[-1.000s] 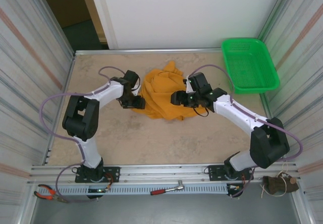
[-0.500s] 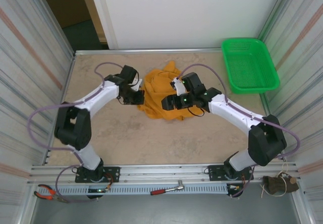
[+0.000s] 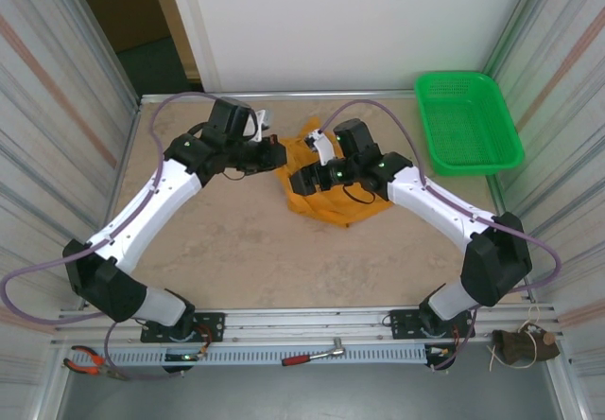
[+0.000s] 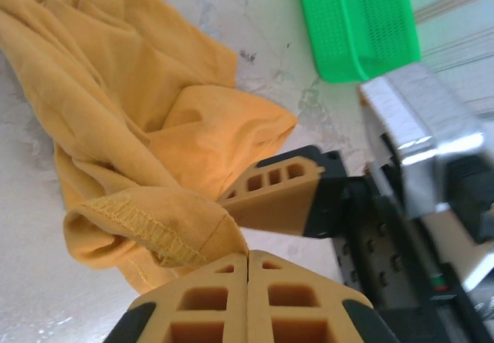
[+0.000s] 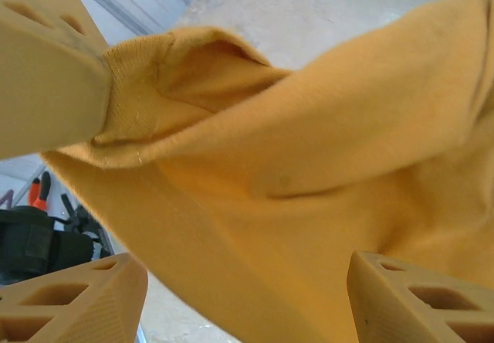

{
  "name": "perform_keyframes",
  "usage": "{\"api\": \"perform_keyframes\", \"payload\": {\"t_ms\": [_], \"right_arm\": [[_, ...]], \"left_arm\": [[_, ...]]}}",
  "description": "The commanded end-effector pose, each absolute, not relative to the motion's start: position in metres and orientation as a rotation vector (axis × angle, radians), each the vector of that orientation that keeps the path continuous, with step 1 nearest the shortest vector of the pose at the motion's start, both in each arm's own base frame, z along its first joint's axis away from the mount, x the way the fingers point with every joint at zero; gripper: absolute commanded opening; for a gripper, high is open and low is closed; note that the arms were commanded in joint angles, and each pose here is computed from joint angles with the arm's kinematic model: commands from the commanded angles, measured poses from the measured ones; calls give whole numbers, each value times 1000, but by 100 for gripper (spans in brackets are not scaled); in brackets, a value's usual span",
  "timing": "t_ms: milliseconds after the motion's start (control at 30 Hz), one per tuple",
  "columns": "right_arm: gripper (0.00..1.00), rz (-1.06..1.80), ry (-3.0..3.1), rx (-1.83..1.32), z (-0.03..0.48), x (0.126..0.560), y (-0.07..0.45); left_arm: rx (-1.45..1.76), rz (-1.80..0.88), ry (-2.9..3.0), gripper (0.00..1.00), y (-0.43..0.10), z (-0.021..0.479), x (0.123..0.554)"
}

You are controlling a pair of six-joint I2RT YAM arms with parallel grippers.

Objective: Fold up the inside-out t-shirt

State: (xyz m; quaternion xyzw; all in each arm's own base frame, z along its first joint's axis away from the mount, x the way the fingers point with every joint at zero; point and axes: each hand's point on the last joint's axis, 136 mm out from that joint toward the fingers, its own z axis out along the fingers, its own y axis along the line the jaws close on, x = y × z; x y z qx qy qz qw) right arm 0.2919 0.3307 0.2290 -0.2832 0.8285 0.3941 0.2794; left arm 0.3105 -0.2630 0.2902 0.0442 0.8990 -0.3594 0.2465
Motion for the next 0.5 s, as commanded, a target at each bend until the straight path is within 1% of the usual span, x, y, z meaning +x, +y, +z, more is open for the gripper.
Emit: {"api": "perform_keyframes", "payload": {"t_ms": [0, 100, 133, 167, 200, 233, 267, 300, 333, 400, 433, 467], "right_arm": [[68, 1071, 2139, -786, 248, 297, 345], [68, 1053, 2135, -745, 250, 302, 347], [66, 1025, 2146, -722, 249, 306, 346], [60, 1001, 2155, -706, 247, 311, 346], [48, 974, 2167, -688, 244, 315, 344], [32, 938, 2183, -661, 239, 320, 340], [13, 889, 2196, -627, 235, 326, 335], [0, 847, 2203, -591, 232, 333, 327], [0, 835, 2204, -561, 230, 337, 321], [0, 869, 2176, -514, 233, 342, 307], [0, 895, 2156, -508, 237, 342, 303], [0, 919, 2130, -506, 243, 341, 298]], "left_arm": [[50, -992, 2363, 0, -263, 325, 311], [10, -1002, 2332, 0, -263, 333, 313], [5, -1024, 2317, 0, -266, 337, 313], [4, -1037, 2301, 0, -268, 342, 312], [8, -1053, 2278, 0, -271, 350, 310], [17, -1076, 2255, 0, -275, 358, 308], [37, -1108, 2222, 0, -280, 368, 304], [67, -1147, 2186, 1, -285, 380, 300], [109, -1189, 2149, 8, -291, 391, 295], [195, -1233, 2056, 31, -297, 413, 285], [203, -1217, 2037, 40, -294, 415, 283], [200, -1174, 2023, 47, -288, 415, 284]]}}
